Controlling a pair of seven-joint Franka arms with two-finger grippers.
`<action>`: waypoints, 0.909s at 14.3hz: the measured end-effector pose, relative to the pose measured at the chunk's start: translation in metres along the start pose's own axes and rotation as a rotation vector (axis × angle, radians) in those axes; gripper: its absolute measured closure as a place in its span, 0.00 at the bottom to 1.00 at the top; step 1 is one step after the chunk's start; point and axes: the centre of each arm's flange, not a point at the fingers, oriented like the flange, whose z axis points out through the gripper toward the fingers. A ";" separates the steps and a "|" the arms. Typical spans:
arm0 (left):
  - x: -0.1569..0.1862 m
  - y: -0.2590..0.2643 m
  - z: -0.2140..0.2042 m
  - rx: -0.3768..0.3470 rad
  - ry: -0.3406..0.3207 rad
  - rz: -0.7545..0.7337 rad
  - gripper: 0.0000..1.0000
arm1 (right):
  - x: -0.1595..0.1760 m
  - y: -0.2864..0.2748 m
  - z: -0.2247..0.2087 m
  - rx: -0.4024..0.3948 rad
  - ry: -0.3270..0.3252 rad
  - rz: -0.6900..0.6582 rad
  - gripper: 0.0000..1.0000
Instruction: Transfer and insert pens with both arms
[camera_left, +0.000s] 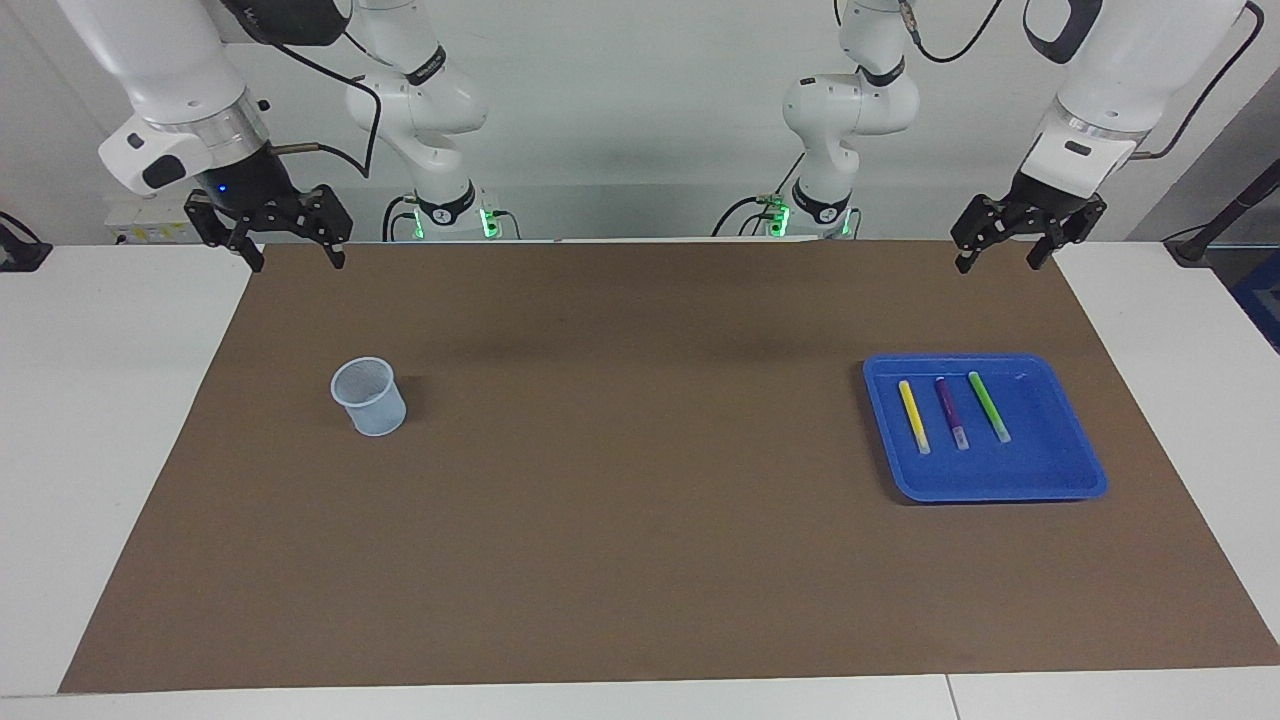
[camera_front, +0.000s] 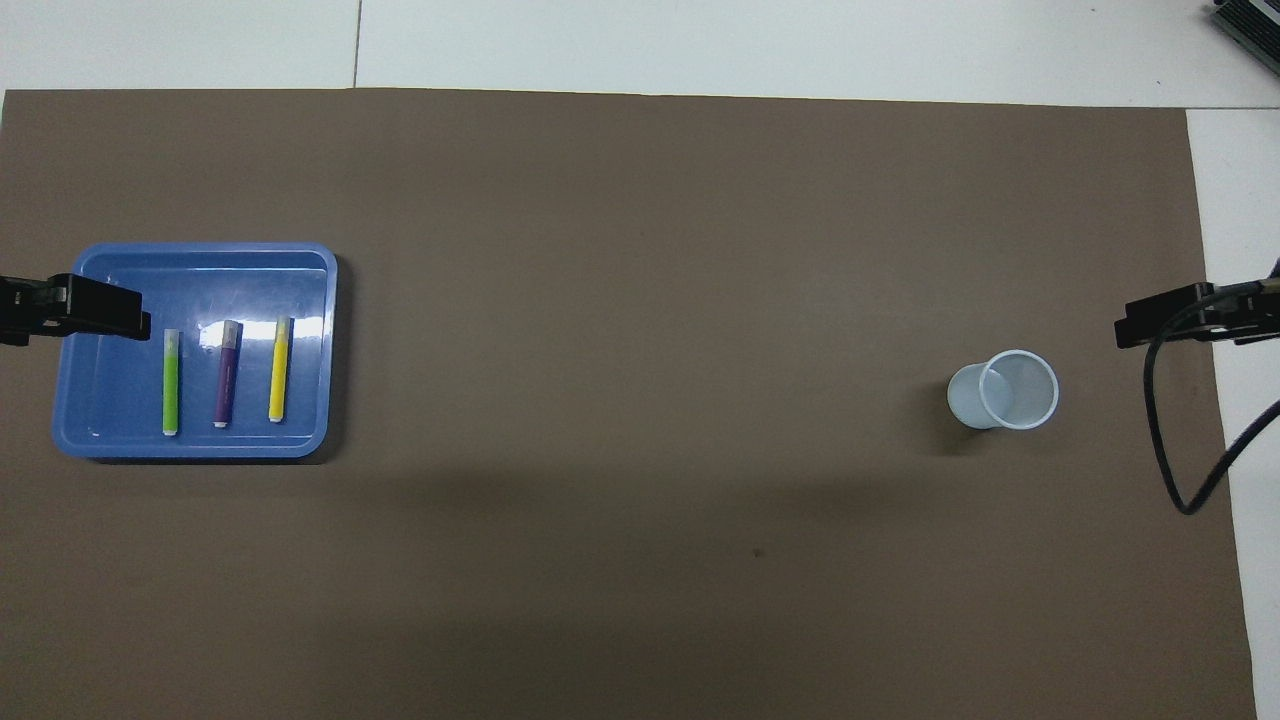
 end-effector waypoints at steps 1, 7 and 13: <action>0.000 0.000 0.000 0.000 0.000 0.000 0.00 | 0.000 0.000 0.000 0.000 0.000 0.000 0.00; 0.000 -0.004 0.000 0.000 0.000 -0.007 0.00 | 0.000 0.000 0.000 0.000 0.000 0.000 0.00; 0.000 -0.013 0.000 0.000 0.001 -0.023 0.00 | 0.000 0.000 0.000 0.000 0.000 0.000 0.00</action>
